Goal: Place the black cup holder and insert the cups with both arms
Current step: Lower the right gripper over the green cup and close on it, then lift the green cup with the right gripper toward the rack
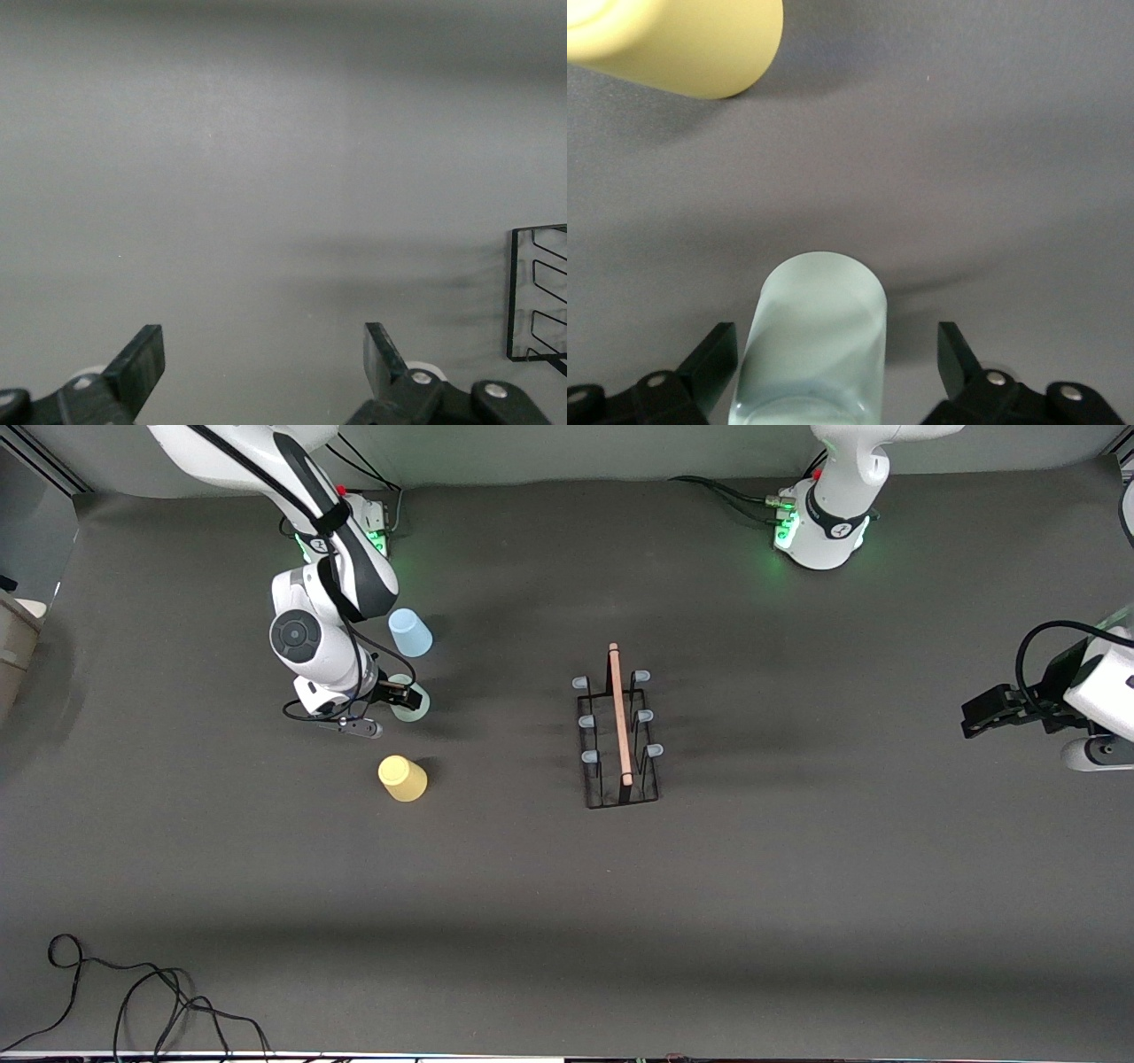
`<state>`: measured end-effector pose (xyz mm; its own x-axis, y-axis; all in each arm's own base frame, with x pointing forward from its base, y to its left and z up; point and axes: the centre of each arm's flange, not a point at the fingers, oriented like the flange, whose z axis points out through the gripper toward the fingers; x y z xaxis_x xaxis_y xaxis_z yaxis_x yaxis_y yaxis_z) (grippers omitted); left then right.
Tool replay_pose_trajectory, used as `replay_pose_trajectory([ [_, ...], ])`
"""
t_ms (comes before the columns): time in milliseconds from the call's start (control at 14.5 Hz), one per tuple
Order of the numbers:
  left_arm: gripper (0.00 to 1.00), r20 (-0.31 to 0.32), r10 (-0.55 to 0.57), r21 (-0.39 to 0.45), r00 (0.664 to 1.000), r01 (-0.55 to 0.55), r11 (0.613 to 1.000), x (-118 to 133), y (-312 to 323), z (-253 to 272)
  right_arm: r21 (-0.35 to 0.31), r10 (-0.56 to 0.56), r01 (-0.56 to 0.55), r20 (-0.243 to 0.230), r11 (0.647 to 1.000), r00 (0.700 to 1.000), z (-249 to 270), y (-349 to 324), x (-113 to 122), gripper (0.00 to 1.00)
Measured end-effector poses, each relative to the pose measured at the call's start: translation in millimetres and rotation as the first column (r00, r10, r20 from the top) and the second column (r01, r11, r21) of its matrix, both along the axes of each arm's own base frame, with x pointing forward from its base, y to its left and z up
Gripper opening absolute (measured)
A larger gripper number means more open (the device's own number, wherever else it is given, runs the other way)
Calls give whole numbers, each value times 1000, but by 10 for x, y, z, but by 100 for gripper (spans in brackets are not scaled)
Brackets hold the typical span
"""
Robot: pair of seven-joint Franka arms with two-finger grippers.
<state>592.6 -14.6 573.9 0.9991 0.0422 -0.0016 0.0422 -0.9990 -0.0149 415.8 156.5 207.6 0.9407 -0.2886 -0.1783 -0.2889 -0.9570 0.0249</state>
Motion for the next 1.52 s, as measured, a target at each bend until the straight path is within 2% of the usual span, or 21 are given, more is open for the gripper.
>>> replay_pose_trajectory([
  [207, 100, -1, 0, 0, 1000, 0, 1000, 2, 1, -5, 9, -33, 33, -6, 999, 999, -8, -2, 1, 100],
  [414, 100, -4, 0, 0, 1000, 0, 1000, -1, -1, -9, 45, -111, 112, -22, 993, 994, -7, -9, 4, 100],
  [621, 100, -11, -5, 0, 1000, 5, 1000, -10, -30, -15, 51, -126, 127, -30, 991, 992, -8, -9, 1, 97],
  [691, 100, -12, -7, 0, 1000, 7, 1000, -10, -39, -16, 49, -125, 127, -42, 991, 991, -16, -10, -14, 93],
  [829, 100, -13, -8, 1, 1000, 8, 1000, -8, -41, -24, 49, -124, 126, -45, 991, 991, -12, -8, -15, 71],
  [898, 100, -15, -8, 2, 1000, 8, 1000, -5, -40, -34, 52, -124, 126, -40, 991, 991, 15, -2, -2, 68],
  [1036, 100, -18, -8, 4, 1000, 8, 1000, -3, -38, -52, 60, -123, 125, -31, 990, 992, 85, 12, 26, 68],
  [1243, 100, -15, -8, 7, 1000, 8, 1000, 2, -35, -50, 82, -111, 114, -46, 990, 993, 383, 79, 114, 68],
  [1381, 100, -1, -9, 8, 1000, 9, 1000, 16, -34, -34, 114, -104, 107, -31, 988, 994, 753, 140, 238, 67],
  [1519, 100, 0, -9, 8, 1000, 9, 1000, 17, -34, -34, 143, -102, 106, -35, 984, 994, 1226, 191, 390, 67],
])
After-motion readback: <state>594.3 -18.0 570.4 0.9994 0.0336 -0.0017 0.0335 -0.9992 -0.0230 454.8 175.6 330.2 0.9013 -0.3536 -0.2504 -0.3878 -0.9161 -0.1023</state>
